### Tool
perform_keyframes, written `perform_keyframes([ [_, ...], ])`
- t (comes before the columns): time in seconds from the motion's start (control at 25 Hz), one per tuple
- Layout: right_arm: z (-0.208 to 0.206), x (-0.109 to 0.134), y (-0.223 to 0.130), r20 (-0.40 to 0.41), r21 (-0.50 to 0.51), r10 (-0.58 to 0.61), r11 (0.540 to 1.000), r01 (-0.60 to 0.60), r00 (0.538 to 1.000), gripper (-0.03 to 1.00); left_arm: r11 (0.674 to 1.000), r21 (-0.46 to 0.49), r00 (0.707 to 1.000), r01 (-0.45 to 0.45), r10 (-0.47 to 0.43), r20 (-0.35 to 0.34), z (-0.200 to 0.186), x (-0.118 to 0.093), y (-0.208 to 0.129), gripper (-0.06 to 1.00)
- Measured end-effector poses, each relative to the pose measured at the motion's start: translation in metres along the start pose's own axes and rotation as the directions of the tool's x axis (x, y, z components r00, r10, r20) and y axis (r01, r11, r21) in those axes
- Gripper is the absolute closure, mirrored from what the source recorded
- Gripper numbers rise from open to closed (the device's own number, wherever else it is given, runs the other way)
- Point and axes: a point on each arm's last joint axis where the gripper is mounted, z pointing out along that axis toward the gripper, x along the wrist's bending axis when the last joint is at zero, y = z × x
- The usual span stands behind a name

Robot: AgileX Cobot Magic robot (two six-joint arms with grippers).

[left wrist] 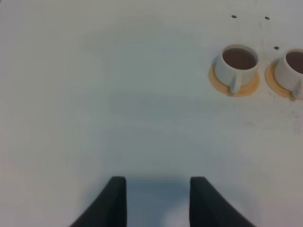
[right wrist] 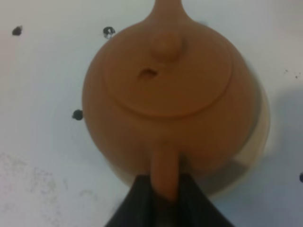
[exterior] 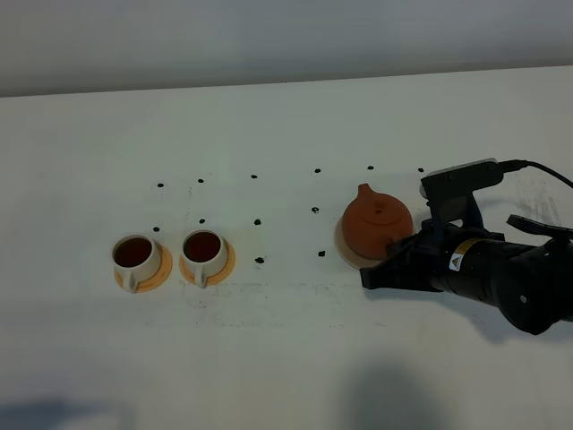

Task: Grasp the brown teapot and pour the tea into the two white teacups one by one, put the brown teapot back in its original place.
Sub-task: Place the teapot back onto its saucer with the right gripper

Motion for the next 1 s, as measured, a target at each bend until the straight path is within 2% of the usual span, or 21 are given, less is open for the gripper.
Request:
perform_keyframes([
  [0.8, 0.0054, -0.0006, -0.0045, 0.005, 0.017, -0.002, 1.0, 0.002, 1.0, 0.85, 1.0, 0.0, 1.0, 0.0, 0.0, 0.0, 0.0, 0.0, 0.0, 0.62],
  [1.0, 0.0054, -0.0007, -0.0052, 0.006, 0.024, 0.0, 1.0, 0.0, 1.0, 0.79, 1.0, 0.0, 1.0, 0.0, 0.0, 0.0, 0.0, 0.0, 0.0, 0.62],
])
